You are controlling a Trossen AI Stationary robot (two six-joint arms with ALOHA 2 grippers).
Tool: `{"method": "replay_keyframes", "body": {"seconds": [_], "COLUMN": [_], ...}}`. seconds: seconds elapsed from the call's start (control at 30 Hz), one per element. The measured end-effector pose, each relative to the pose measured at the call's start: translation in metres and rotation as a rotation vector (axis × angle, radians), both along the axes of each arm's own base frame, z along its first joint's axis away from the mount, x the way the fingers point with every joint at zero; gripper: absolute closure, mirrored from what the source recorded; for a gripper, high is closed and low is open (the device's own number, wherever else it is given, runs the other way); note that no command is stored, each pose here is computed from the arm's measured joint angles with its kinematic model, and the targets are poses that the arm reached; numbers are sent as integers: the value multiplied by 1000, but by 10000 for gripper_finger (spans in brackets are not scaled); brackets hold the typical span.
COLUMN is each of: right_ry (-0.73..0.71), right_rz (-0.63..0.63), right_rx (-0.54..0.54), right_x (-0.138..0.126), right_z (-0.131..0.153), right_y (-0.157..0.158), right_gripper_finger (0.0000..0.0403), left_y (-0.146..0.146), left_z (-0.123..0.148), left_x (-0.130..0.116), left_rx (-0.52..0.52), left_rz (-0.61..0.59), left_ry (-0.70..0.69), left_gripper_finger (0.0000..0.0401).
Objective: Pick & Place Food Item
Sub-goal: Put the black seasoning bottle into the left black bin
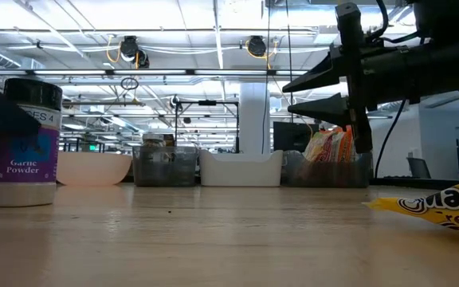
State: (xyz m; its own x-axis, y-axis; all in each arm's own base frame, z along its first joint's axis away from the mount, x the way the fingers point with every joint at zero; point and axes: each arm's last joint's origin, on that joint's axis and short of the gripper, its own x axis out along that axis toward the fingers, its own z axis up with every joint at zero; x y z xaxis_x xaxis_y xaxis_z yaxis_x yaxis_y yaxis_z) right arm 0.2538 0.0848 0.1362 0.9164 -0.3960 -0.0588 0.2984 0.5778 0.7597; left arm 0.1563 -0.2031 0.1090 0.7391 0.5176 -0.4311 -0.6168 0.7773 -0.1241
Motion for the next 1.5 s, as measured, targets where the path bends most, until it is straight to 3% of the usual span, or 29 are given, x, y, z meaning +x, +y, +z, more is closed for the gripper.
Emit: {"method": "replay_keyframes", "body": {"seconds": [0.33, 0.67, 1.0, 1.13, 1.33, 1.5], "right_ry": [23, 29, 31, 31, 24, -51], "right_rz": [0, 0, -1, -2, -2, 52], "right_rx": [-10, -15, -19, -20, -18, -67], "right_x": [0, 0, 0, 0, 0, 3], "right_z": [-2, -3, -3, -3, -2, 10], "right_y": [0, 0, 0, 0, 0, 0], "right_gripper_finger": [273, 273, 273, 273, 273, 273], "left_y": [9, 12, 12, 12, 13, 18], "left_z": [-5, -5, -5, -4, 9, 37], "left_x": [11, 16, 15, 15, 15, 14], "left_rx": [-76, -72, -44, -45, -31, -7], "left_rz": [95, 108, 90, 90, 55, 4], "left_ry": [36, 41, 60, 59, 61, 45], "left_gripper_finger": [93, 96, 178, 192, 182, 182]}}
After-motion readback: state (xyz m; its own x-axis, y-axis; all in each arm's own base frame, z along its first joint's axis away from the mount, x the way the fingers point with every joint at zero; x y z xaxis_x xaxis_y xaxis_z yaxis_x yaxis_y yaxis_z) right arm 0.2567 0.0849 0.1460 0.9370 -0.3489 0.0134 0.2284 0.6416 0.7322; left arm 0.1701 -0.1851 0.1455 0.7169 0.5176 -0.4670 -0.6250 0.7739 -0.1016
